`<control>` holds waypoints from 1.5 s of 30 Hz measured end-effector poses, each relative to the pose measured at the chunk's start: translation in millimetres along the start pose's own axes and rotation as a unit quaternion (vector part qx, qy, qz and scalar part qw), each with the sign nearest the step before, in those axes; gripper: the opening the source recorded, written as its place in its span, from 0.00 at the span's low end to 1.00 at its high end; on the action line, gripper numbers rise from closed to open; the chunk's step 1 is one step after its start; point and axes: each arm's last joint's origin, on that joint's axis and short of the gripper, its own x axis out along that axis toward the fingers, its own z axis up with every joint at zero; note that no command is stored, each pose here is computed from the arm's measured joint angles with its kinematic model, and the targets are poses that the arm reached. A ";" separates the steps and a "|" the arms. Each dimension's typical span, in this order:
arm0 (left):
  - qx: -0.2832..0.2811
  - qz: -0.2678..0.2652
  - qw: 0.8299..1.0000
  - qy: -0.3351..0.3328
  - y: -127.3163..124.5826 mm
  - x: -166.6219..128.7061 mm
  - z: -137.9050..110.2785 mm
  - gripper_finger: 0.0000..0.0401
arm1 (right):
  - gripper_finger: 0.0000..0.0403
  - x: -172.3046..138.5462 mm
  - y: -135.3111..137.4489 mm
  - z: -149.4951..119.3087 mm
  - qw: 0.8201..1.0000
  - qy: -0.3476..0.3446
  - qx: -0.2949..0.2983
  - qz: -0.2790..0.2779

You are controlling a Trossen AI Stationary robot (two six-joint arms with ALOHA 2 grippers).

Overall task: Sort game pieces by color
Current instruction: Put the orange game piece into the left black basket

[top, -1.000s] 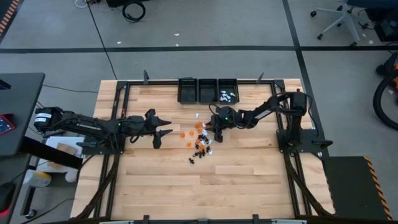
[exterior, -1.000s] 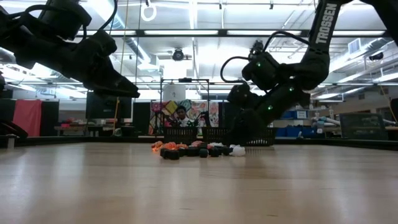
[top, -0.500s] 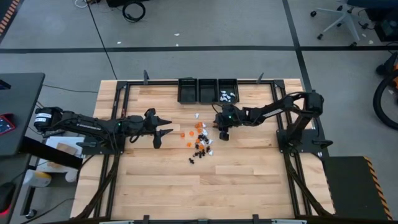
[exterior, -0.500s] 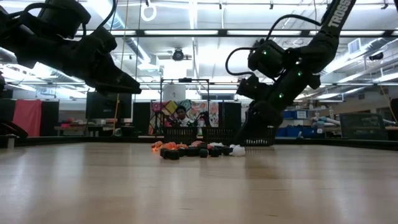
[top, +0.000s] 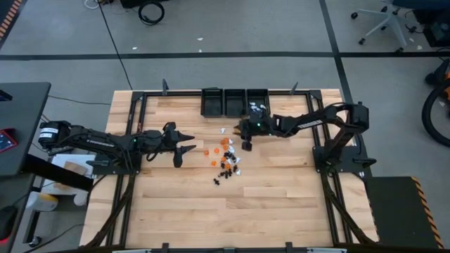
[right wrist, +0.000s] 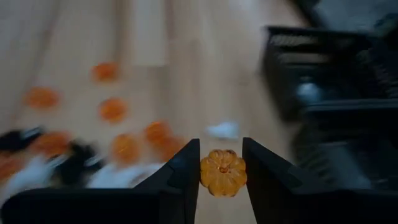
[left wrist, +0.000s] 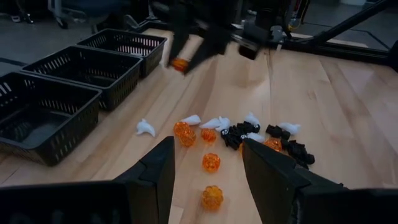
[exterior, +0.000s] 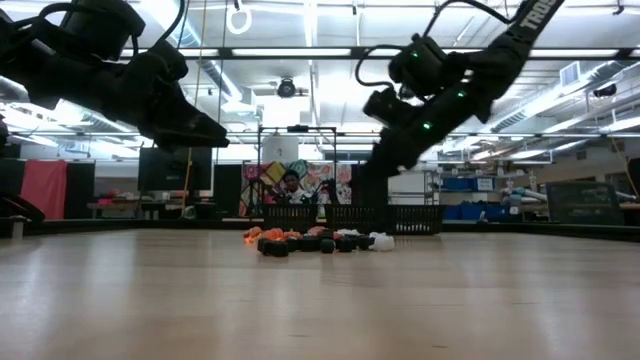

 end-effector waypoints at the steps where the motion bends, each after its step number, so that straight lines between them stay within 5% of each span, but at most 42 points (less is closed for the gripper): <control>1: 0.000 0.000 1.000 0.000 0.0 0.0 0.0 0.42 | 0.29 0.4 -5.0 2.5 1.000 -0.002 0.000 -0.010; 14: -0.006 -0.002 1.000 -0.003 -0.6 0.0 0.5 0.42 | 0.29 36.4 -75.8 12.1 0.990 -0.003 0.093 -0.108; 19: -0.005 -0.003 1.000 -0.001 -1.2 -0.1 0.0 0.42 | 0.29 47.6 -87.5 17.9 0.988 0.031 0.111 -0.100; 34: 0.013 0.000 1.000 -0.001 -0.8 -0.1 0.0 0.42 | 0.29 47.5 -89.6 36.7 0.993 -0.033 0.095 -0.061; 45: 0.084 0.117 0.988 -0.047 20.1 0.8 11.6 0.42 | 0.29 42.6 -98.3 54.9 0.986 -0.149 0.069 -0.024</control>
